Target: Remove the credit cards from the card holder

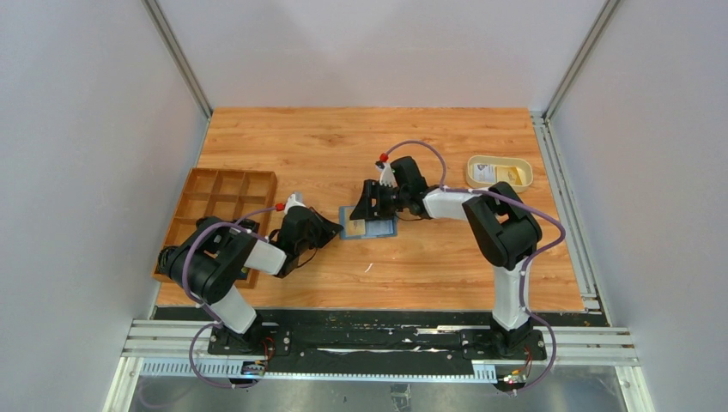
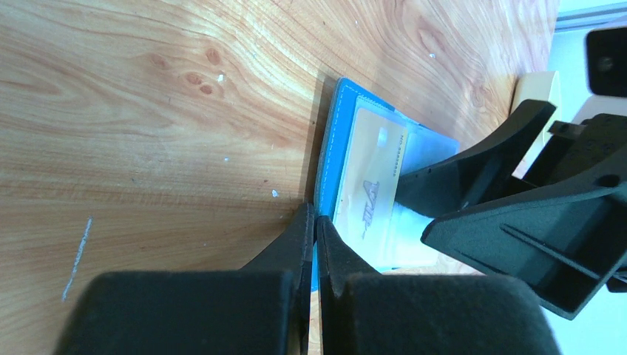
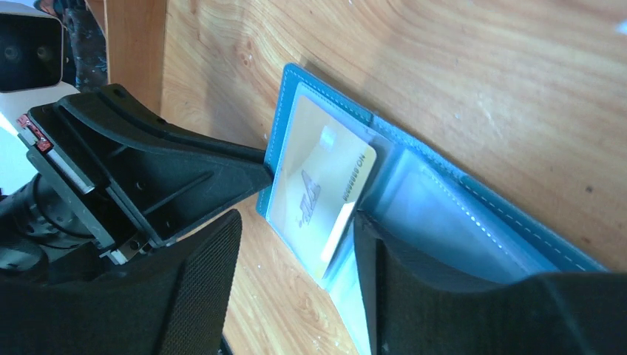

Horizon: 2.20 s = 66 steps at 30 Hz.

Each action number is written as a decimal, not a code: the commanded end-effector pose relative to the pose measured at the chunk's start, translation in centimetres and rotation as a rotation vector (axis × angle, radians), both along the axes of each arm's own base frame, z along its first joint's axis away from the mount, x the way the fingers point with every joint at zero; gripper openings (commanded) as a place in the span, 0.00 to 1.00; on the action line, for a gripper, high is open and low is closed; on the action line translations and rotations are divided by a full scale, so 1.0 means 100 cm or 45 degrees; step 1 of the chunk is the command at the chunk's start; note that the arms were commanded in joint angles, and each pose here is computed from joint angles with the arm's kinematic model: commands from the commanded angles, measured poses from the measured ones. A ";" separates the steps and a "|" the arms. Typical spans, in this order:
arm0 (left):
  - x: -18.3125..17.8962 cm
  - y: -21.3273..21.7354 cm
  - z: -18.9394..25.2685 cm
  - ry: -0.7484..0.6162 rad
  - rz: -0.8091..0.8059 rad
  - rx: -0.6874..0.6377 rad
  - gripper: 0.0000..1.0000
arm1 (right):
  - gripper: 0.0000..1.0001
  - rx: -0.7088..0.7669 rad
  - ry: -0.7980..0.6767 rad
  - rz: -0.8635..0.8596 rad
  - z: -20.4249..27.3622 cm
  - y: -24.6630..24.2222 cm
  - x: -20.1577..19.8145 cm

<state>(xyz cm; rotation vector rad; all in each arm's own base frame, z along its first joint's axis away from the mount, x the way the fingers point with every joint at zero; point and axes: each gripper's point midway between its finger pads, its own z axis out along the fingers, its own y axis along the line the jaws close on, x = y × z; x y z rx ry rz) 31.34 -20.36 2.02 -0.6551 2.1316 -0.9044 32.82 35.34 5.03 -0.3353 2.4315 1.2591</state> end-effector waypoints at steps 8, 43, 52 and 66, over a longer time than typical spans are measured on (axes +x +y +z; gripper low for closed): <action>-0.018 0.019 -0.038 0.146 0.018 0.161 0.00 | 0.22 0.129 0.316 0.012 -0.018 0.001 -0.037; -0.021 0.019 -0.044 0.162 0.003 0.172 0.00 | 0.24 0.104 0.270 0.013 -0.001 -0.039 -0.024; -0.021 0.018 -0.043 0.160 0.000 0.172 0.00 | 0.43 0.151 0.277 -0.003 0.005 -0.030 -0.013; -0.021 0.019 -0.042 0.154 0.001 0.174 0.00 | 0.53 0.057 0.349 -0.027 -0.019 -0.003 -0.011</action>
